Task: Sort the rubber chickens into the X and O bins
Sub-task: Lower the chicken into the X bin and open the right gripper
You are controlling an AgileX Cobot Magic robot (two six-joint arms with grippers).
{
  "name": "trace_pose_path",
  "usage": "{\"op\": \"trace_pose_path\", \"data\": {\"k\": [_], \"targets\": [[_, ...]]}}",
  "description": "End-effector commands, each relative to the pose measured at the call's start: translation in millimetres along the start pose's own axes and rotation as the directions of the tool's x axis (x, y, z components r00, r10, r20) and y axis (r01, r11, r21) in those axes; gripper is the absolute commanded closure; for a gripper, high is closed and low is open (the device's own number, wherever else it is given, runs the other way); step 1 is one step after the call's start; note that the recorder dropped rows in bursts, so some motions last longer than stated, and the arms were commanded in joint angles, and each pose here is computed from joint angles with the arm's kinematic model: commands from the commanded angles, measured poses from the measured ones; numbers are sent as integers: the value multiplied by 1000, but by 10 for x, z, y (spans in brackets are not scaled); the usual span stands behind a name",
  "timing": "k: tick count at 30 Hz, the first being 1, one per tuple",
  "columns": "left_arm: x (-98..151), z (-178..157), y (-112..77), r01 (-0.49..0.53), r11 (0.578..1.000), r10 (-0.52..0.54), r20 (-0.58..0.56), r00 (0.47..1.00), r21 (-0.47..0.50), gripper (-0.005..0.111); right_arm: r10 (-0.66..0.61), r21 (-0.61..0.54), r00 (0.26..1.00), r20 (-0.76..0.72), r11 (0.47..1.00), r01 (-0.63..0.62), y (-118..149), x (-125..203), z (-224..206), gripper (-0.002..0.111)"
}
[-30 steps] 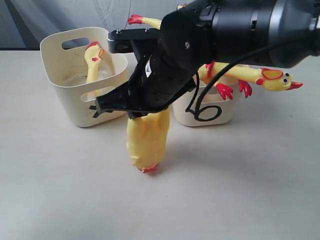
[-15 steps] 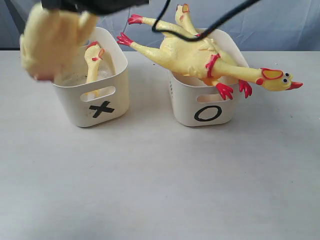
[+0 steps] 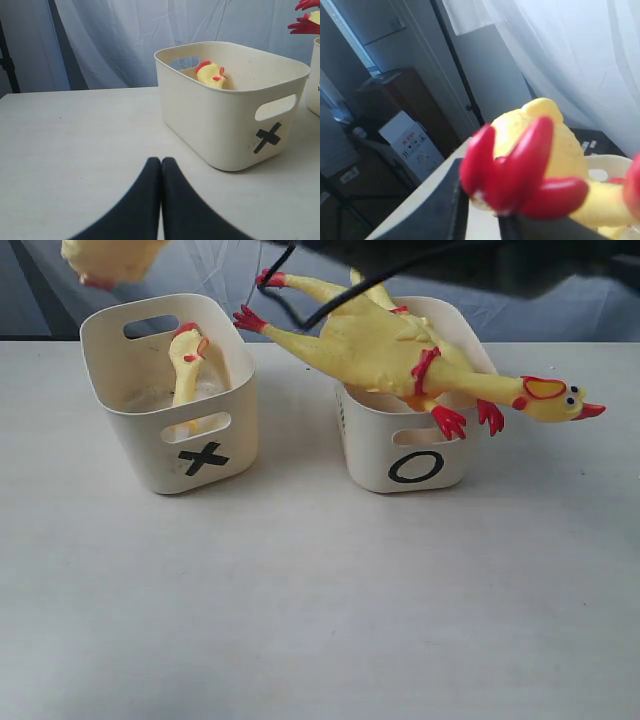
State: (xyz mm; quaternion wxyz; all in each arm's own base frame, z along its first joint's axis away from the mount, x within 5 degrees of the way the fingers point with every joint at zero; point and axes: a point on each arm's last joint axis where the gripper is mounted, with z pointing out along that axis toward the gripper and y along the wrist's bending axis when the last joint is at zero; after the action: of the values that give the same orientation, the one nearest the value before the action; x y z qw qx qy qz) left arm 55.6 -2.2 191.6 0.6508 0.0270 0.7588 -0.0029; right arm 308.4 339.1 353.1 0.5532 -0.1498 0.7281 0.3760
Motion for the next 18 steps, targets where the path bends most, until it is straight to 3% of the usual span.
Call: {"op": "trace_pose_path", "data": {"k": [1,8,12,14,18], "targets": [[2,-2,-2,4,1000,-4,2,1000,3,107,-29,66,998,55,997,26,-196,274,261,93],[2,-2,-2,4,1000,-4,2,1000,3,107,-27,94,999,-18,995,28,-331,615,447,91],[2,-2,-2,4,1000,-4,2,1000,3,107,-25,98,999,-28,995,28,-349,659,467,67],[2,-2,-2,4,1000,-4,2,1000,3,107,-25,98,999,-28,995,28,-349,659,467,60],[2,-2,-2,4,1000,-4,2,1000,3,107,-40,88,999,-17,995,41,-319,594,437,64]]}}
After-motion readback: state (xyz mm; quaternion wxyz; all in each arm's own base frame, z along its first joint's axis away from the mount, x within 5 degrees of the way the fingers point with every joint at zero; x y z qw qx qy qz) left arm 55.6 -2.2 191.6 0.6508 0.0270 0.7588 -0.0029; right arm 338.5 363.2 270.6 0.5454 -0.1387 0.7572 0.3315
